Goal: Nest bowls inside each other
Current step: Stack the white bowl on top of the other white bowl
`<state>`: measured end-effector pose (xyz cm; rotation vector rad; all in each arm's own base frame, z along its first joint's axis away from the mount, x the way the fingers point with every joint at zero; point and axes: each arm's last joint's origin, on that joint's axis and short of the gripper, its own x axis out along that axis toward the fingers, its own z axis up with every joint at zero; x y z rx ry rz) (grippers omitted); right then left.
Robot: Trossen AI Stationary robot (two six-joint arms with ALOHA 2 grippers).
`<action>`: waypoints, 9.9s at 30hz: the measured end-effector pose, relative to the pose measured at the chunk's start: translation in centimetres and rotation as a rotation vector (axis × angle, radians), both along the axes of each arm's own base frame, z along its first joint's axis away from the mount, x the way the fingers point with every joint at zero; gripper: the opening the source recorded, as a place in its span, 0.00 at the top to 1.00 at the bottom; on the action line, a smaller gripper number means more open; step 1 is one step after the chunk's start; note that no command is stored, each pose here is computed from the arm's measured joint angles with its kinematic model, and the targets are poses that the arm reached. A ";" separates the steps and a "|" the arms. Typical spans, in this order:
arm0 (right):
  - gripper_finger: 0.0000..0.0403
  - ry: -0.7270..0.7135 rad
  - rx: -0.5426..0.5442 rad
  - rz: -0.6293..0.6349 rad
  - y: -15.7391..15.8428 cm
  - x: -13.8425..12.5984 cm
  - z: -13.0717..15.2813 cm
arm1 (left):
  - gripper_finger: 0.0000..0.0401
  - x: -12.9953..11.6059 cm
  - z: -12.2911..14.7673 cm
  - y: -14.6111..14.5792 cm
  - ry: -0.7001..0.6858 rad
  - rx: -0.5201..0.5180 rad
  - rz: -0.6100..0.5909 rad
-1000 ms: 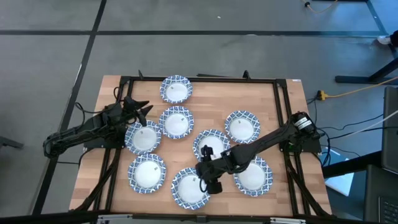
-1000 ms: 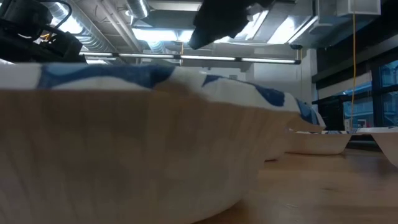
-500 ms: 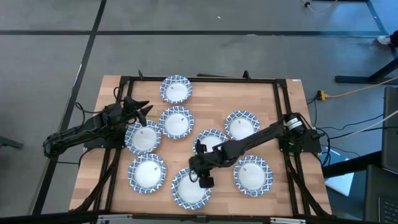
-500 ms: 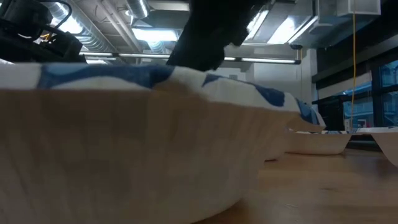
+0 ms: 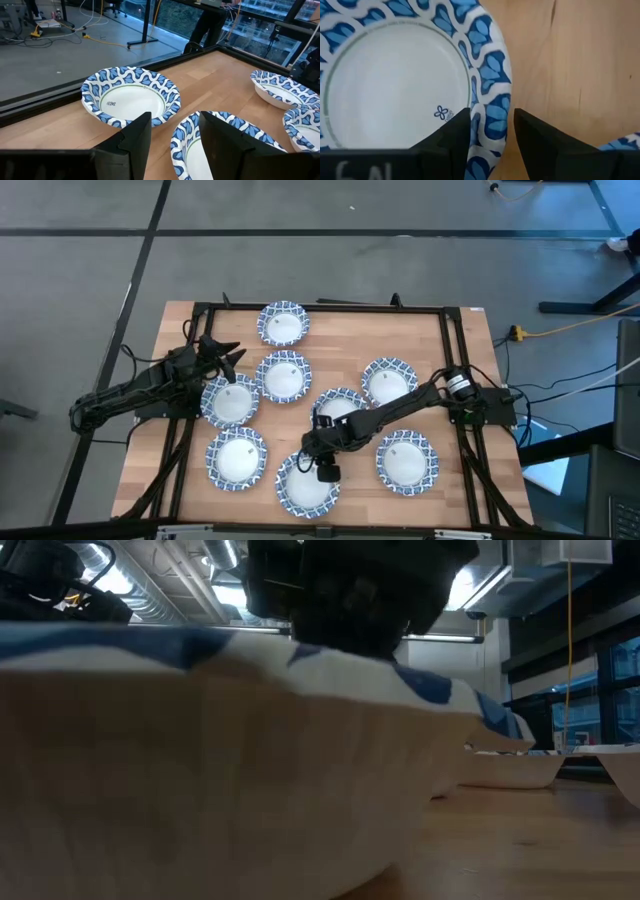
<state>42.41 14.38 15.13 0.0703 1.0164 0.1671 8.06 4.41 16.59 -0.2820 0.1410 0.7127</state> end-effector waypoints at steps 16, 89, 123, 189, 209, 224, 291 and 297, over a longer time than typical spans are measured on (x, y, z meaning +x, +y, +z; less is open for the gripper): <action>0.97 -0.034 0.050 -0.021 -1.6 1.4 1.8 | 0.60 0.0 0.0 0.0 0.000 0.001 0.000; 0.98 -0.183 0.000 -0.379 -13.5 -13.1 10.5 | 0.60 0.0 0.0 0.0 0.081 0.099 -0.021; 0.65 0.022 -0.072 -0.545 -14.1 -17.0 6.6 | 0.60 0.0 0.0 0.0 0.075 0.092 -0.028; 0.52 0.206 -0.072 -0.499 -10.4 -21.1 0.5 | 0.60 0.0 0.0 0.0 0.076 0.093 -0.022; 0.97 0.190 -0.091 -0.559 -10.7 -21.3 0.0 | 0.60 0.0 0.0 0.0 0.074 0.090 -0.022; 0.98 0.045 -0.118 -0.547 -11.7 -17.6 6.6 | 0.60 0.0 0.0 0.0 0.076 0.093 -0.022; 0.78 0.007 0.169 -0.168 -3.7 -7.6 6.7 | 0.60 -0.1 0.0 0.1 0.087 0.105 0.009; 0.86 0.012 0.166 -0.168 -3.7 -7.7 6.7 | 0.60 -0.1 0.0 0.1 0.087 0.105 0.009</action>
